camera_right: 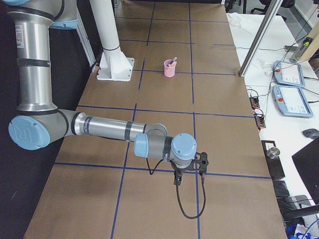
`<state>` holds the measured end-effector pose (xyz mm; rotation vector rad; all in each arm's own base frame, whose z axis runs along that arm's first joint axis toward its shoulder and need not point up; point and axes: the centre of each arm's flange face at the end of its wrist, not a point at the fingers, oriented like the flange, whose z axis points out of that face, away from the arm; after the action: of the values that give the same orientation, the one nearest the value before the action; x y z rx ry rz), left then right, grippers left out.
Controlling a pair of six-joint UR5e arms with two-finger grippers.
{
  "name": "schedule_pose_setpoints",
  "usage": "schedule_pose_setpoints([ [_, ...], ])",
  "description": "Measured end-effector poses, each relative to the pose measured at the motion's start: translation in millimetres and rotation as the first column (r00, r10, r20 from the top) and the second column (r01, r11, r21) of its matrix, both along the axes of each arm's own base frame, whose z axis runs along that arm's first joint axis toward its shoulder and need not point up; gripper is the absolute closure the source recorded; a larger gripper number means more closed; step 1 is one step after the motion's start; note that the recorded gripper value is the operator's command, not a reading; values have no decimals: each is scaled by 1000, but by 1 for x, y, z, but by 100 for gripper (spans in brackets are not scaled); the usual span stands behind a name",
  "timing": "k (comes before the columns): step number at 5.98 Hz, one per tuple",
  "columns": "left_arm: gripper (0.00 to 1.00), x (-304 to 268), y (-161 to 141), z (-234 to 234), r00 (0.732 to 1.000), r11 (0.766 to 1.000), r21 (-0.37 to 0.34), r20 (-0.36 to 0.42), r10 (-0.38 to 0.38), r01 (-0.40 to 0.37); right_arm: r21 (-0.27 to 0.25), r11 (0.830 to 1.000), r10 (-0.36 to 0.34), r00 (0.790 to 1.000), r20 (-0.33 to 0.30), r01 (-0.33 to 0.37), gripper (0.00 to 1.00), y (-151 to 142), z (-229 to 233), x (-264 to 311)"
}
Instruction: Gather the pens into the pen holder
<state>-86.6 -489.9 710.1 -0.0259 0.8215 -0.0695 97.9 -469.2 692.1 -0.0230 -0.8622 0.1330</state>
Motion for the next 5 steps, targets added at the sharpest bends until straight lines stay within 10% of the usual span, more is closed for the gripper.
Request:
schedule_pose_setpoints([
  [5, 0, 1, 22, -42, 1000, 999, -34, -2, 1, -1, -45, 998, 41, 999, 7, -41, 0, 20, 16, 16],
])
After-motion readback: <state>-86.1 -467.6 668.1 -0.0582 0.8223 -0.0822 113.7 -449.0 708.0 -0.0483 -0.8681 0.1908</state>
